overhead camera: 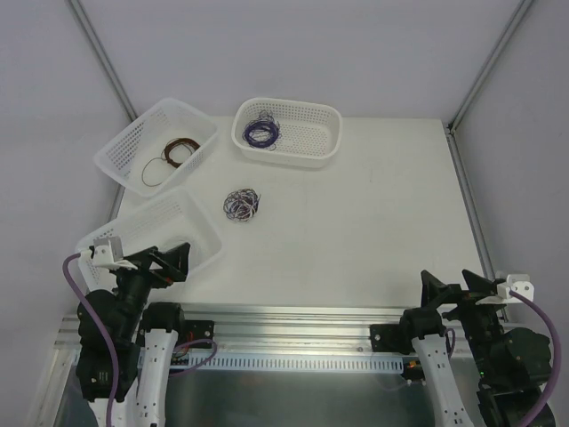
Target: Untangle the cables
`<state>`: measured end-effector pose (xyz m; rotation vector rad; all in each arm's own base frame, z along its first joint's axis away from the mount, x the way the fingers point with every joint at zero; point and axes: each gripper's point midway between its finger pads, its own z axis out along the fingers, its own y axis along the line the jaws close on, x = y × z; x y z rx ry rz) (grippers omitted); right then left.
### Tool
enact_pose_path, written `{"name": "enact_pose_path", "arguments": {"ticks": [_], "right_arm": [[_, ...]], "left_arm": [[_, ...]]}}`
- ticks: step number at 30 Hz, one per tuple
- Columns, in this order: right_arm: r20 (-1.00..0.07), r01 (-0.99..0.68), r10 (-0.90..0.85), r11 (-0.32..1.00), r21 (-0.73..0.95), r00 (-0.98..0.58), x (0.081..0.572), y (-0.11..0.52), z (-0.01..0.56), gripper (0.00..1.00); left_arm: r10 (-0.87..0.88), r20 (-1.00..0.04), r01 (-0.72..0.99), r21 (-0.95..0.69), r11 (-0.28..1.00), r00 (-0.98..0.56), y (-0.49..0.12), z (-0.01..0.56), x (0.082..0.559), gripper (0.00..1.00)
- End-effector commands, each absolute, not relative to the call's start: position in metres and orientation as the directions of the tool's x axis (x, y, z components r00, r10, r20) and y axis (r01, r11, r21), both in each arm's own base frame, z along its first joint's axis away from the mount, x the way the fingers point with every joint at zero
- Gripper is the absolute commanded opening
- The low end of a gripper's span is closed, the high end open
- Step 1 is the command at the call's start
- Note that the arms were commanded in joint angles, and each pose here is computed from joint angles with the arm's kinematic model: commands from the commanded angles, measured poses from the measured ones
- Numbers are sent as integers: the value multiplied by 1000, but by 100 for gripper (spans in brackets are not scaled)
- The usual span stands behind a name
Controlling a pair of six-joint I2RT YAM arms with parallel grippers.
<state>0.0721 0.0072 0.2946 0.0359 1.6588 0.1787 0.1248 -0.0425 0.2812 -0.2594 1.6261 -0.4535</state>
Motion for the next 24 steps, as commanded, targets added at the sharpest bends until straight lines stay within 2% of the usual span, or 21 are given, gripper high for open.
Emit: {"name": "enact_pose_path", "arguments": {"ticks": [1, 6, 7, 12, 15, 19, 22, 24], "right_arm": [[-981, -123, 180, 977, 171, 66, 45, 7, 310, 97], [-972, -143, 236, 961, 235, -5, 52, 16, 308, 97], [-971, -190, 237, 952, 241, -43, 53, 26, 307, 97], [-932, -201, 231, 935, 292, -280, 79, 46, 287, 97], [-850, -154, 252, 921, 357, -462, 92, 56, 264, 97], [-736, -117, 261, 901, 419, -625, 100, 70, 239, 97], [-665, -160, 248, 857, 489, -704, 100, 91, 225, 97], [-650, -180, 253, 833, 523, -717, 103, 99, 220, 97]], "left_arm": [[-481, -875, 142, -471, 871, 46, -40, 297, 101, 99], [-535, -845, 102, -533, 840, -5, -39, 292, 112, 99], [-550, -835, 81, -551, 831, -33, -39, 290, 118, 99], [-619, -775, -25, -621, 783, -128, -37, 280, 143, 99], [-674, -709, -75, -676, 733, -208, -44, 283, 159, 99], [-668, -609, -128, -691, 712, -428, -65, 266, 194, 99], [-620, -568, -138, -667, 732, -540, -74, 257, 217, 99], [-591, -577, -131, -645, 753, -564, -73, 264, 231, 99]]}}
